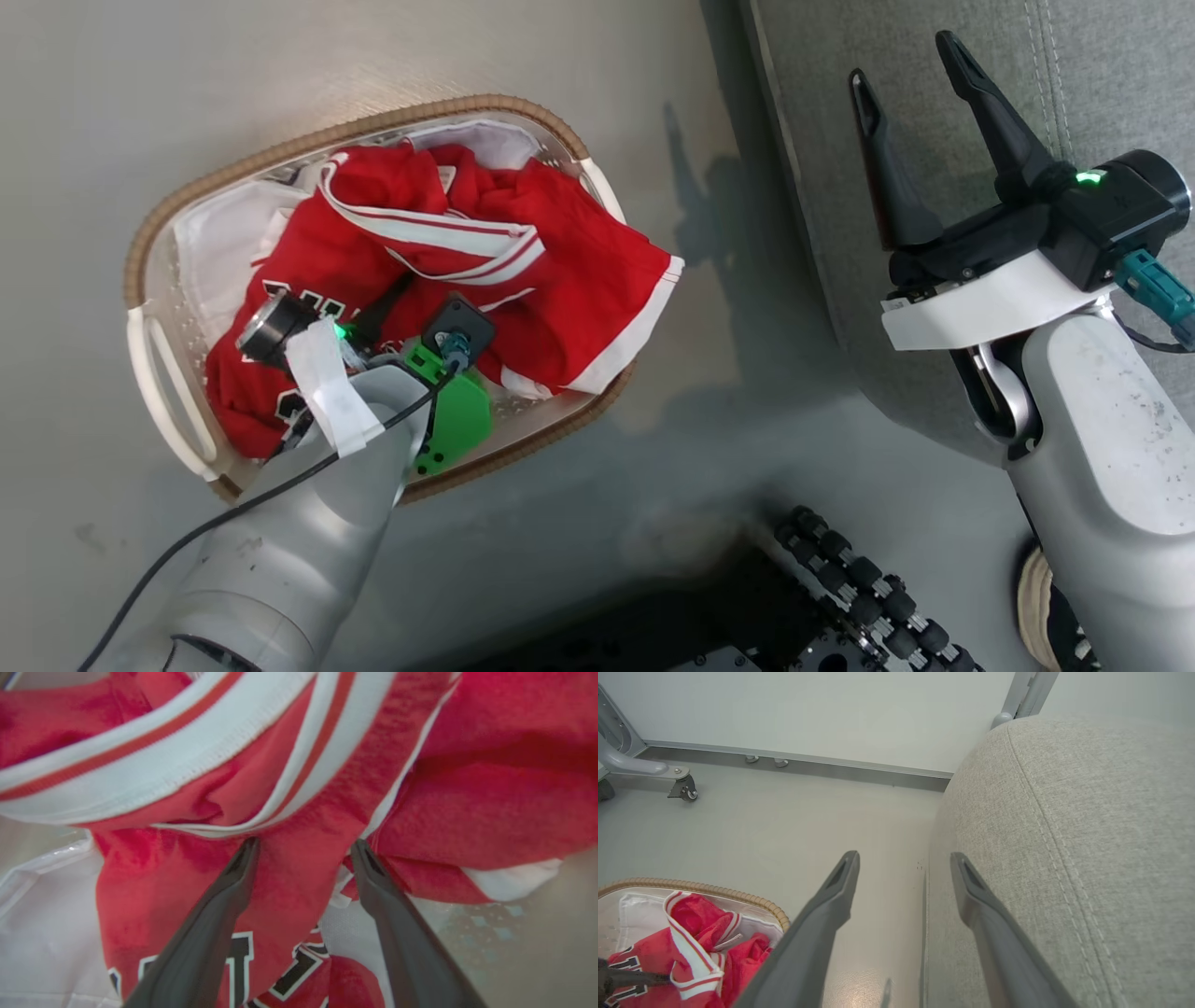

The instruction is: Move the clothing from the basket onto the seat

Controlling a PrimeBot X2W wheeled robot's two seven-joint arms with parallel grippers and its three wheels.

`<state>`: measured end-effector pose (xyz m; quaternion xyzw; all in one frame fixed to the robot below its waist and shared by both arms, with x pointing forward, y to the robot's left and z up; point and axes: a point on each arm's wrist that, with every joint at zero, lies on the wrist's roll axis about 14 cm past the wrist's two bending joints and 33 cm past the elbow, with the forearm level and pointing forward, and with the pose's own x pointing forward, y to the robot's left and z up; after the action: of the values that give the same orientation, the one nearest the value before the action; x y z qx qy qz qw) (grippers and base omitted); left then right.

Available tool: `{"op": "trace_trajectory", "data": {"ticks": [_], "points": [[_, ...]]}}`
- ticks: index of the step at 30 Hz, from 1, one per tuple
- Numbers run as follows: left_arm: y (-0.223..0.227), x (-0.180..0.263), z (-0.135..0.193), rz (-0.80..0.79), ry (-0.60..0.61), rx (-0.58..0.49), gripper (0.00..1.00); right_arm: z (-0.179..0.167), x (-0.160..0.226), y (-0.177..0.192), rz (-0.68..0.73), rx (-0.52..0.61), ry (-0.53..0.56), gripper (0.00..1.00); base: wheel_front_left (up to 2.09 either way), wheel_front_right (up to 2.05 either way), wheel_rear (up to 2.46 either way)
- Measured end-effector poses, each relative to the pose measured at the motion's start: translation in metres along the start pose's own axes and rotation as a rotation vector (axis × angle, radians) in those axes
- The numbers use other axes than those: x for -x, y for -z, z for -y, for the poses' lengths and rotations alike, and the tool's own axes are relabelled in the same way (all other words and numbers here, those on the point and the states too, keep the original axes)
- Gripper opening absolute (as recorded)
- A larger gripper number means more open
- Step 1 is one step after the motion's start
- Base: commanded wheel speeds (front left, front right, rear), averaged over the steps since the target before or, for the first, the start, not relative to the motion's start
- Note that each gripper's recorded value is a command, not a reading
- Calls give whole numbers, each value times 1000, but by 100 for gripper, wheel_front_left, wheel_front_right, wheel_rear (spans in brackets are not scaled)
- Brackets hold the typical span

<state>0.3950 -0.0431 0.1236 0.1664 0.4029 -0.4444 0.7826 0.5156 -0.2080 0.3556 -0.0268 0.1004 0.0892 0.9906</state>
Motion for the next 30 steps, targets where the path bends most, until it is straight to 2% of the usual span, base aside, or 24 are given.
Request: {"op": "trace_trajectory", "data": {"ticks": [5, 6, 7, 17, 22, 30], "points": [[4, -10, -11, -2, -99, -5, 100, 7, 2, 10, -25, 5, 20, 100, 0, 0, 0], [5, -11, -12, -2, -104, -1, 36, 7, 3, 11, -27, 5, 22, 100, 0, 0, 0], [4, -10, -13, -2, -114, 7, 0, 7, 3, 11, -27, 4, 23, 100, 0, 0, 0], [-13, 15, -23, 68, -146, 114, 0, -11, 14, -14, 19, -58, 19, 100, 0, 0, 0], [-60, 38, -22, 211, -175, 147, 0, -15, 30, -29, 33, -65, 20, 100, 0, 0, 0], [-101, 101, -30, 387, -280, 191, 0, -33, 59, -57, 84, -105, 3, 100, 0, 0, 0]]}}
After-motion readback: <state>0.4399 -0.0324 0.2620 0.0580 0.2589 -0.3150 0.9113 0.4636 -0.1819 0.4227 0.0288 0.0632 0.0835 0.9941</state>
